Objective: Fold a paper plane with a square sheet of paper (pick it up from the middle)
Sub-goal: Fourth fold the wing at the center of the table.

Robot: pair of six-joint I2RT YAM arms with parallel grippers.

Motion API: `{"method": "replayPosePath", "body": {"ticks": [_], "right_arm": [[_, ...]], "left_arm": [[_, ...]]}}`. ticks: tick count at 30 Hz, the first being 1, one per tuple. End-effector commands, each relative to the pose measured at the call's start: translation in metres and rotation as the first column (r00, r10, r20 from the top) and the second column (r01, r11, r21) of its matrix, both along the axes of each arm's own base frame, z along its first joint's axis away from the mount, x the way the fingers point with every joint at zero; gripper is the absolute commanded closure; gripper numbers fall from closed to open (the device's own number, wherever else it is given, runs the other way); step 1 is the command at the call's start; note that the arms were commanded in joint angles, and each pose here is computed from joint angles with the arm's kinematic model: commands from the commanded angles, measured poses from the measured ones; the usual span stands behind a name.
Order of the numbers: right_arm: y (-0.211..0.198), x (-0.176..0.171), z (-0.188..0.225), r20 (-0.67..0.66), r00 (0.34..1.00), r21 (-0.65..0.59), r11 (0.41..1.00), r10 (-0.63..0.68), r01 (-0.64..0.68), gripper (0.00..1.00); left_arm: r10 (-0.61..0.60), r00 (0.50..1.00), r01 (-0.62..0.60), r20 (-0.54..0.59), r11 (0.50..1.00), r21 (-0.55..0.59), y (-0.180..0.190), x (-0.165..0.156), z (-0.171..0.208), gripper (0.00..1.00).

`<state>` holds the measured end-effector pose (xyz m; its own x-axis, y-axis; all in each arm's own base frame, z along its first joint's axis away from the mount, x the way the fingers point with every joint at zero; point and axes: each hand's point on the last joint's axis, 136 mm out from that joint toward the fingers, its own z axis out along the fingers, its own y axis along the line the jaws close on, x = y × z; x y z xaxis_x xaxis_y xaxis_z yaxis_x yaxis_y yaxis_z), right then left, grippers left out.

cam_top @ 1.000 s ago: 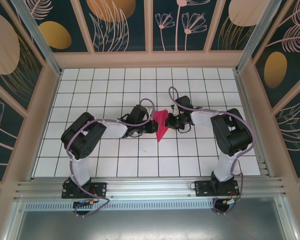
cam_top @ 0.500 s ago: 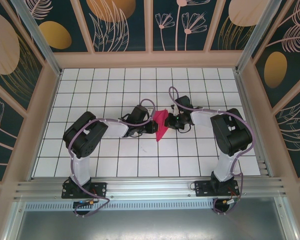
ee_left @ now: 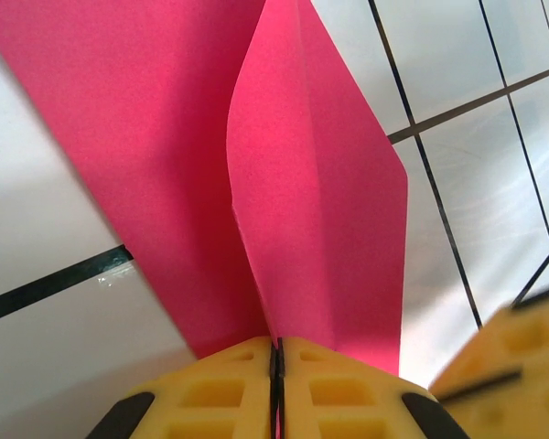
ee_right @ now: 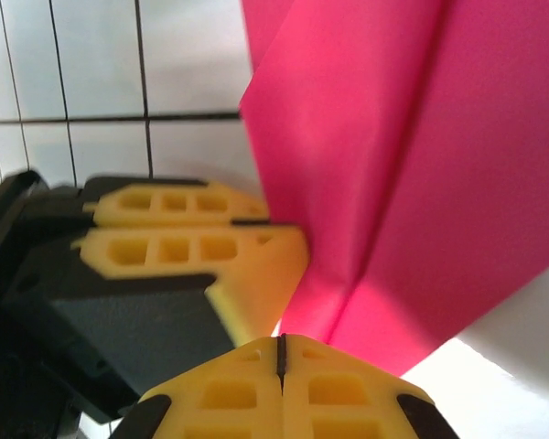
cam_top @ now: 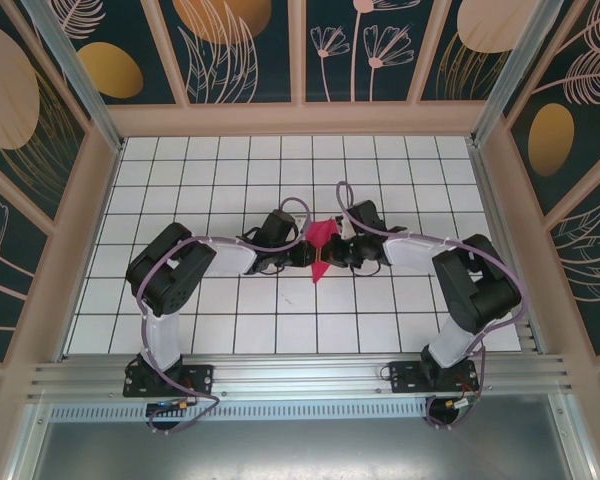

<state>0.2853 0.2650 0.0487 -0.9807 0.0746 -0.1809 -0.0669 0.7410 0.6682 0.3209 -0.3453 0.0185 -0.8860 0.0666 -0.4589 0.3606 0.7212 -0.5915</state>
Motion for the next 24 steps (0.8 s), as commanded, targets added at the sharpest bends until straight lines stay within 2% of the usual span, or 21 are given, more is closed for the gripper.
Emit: {"method": "replayPosePath", "body": {"ticks": [1,6,12,18,24], "right_arm": [[0.016,-0.015,-0.006,-0.037,0.999,0.053,0.998,0.022,-0.020,0.97],[0.023,-0.029,-0.015,-0.071,0.997,0.080,0.996,0.033,-0.028,0.98],[0.021,-0.031,-0.020,-0.077,0.997,0.076,0.997,0.020,-0.014,0.98],[0.009,-0.029,-0.039,-0.095,0.995,-0.002,1.000,-0.021,0.021,0.98],[-0.010,-0.042,-0.064,-0.143,0.988,-0.119,0.992,-0.053,0.036,0.98]], "left_arm": [[-0.005,0.999,0.005,-0.054,1.000,0.003,0.004,-0.008,-0.016,0.88],[-0.009,0.997,0.009,-0.071,1.000,-0.003,0.004,-0.012,-0.019,0.88],[-0.015,0.997,0.014,-0.082,1.000,-0.009,0.003,-0.014,-0.022,0.88],[-0.018,0.996,0.017,-0.086,1.000,-0.011,0.003,-0.015,-0.023,0.88],[-0.021,0.996,0.019,-0.091,1.000,-0.013,0.002,-0.015,-0.025,0.88]]}}
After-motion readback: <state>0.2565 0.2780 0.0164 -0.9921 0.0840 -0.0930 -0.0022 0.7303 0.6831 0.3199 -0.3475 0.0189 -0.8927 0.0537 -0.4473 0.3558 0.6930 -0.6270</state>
